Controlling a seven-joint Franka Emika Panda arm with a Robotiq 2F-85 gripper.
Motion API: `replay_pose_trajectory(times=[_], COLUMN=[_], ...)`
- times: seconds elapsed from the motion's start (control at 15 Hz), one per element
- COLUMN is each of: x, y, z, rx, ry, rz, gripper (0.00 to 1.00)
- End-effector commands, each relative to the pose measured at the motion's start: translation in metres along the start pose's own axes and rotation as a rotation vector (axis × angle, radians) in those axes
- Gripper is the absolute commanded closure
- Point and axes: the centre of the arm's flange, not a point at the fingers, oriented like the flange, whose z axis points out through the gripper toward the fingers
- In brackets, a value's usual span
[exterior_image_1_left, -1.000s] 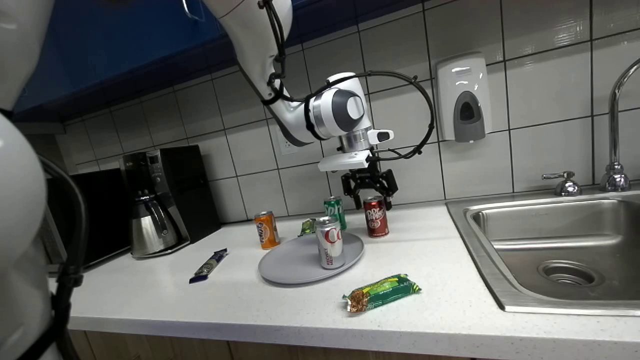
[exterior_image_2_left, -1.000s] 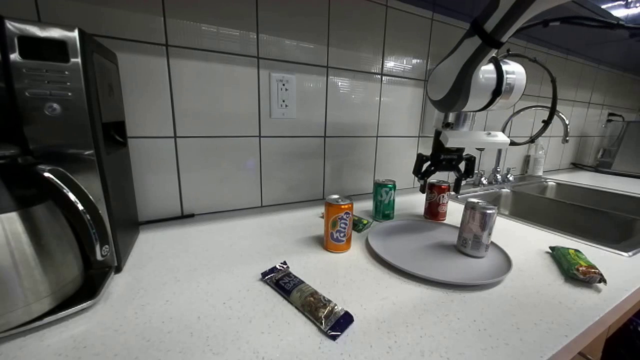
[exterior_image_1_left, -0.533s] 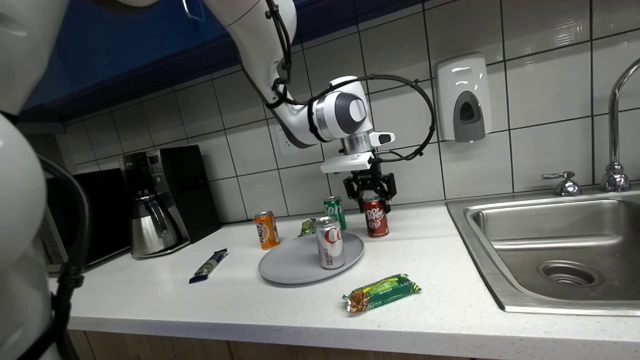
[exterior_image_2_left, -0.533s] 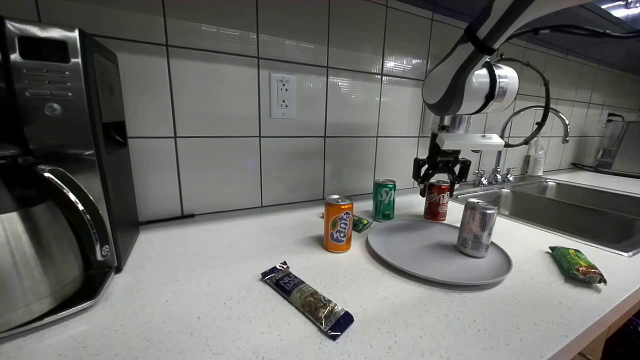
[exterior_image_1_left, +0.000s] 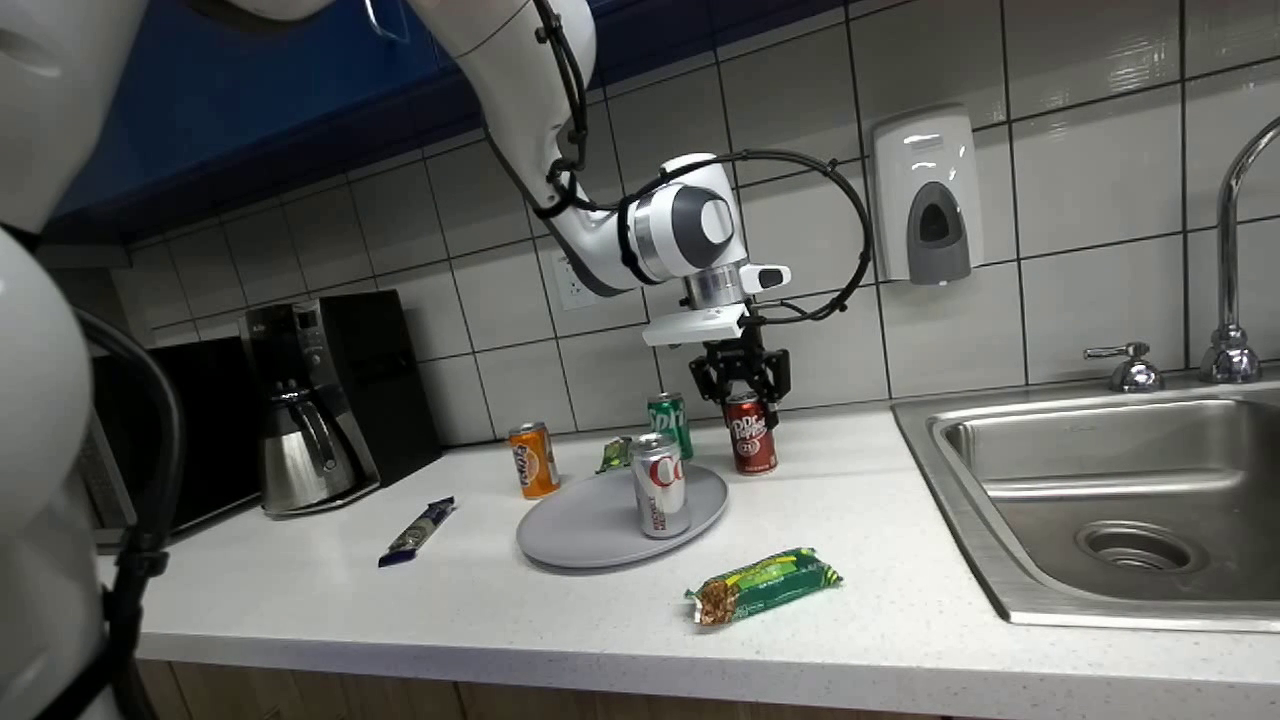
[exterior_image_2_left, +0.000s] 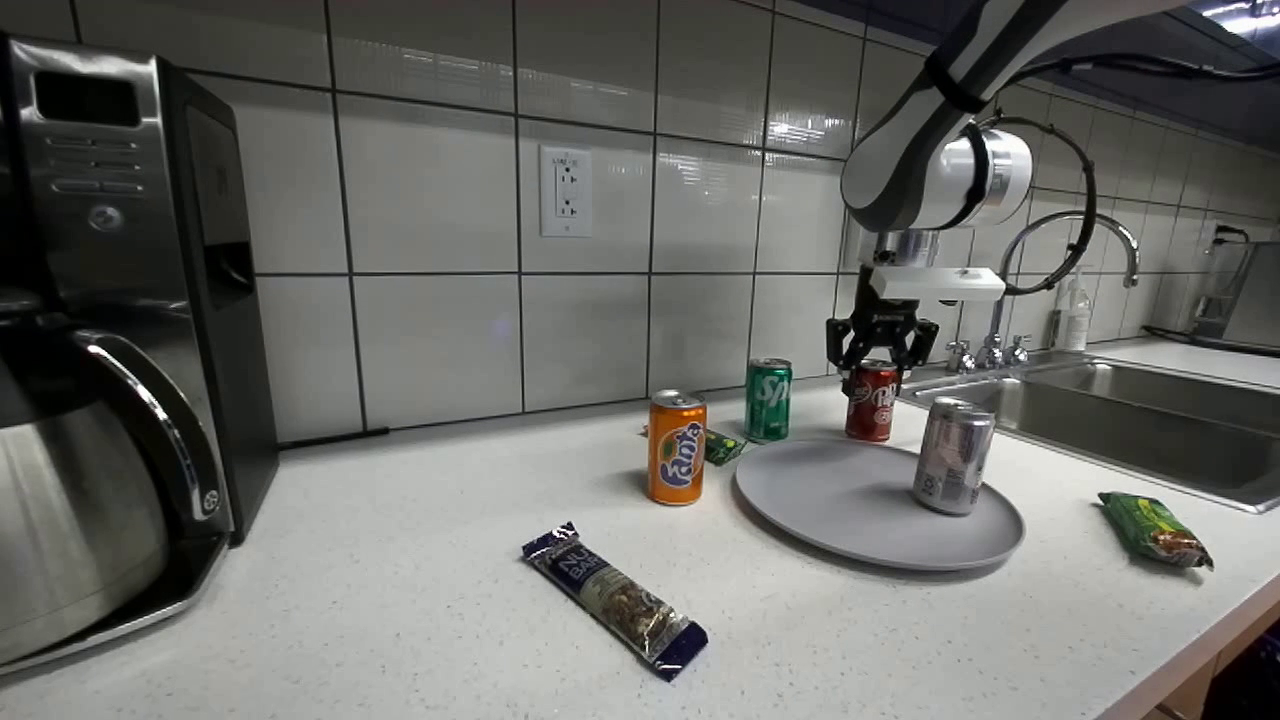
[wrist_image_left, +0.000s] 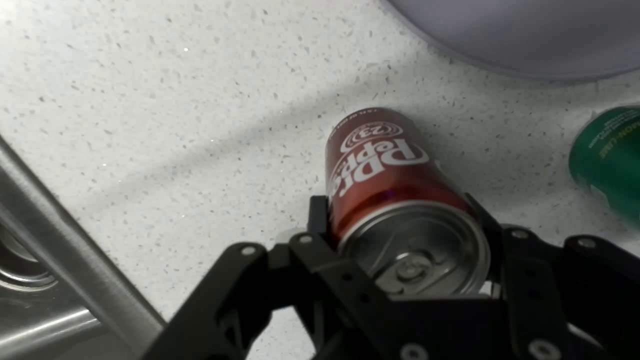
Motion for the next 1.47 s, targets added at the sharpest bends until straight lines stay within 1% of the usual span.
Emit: replay_pose_trajectory(times=[0.0,0.6,1.4], x=[0.001,-0.026,-0.078], y=[0.002,-0.016,-0.047], z=[-0.013,-0.031,-0.059], rx=[0.017,0.017,0.028], ry=[0.003,0.026,0.077], rz=[-0.01,-0.027,-0.089], gripper=[0.62,0.62,0.62])
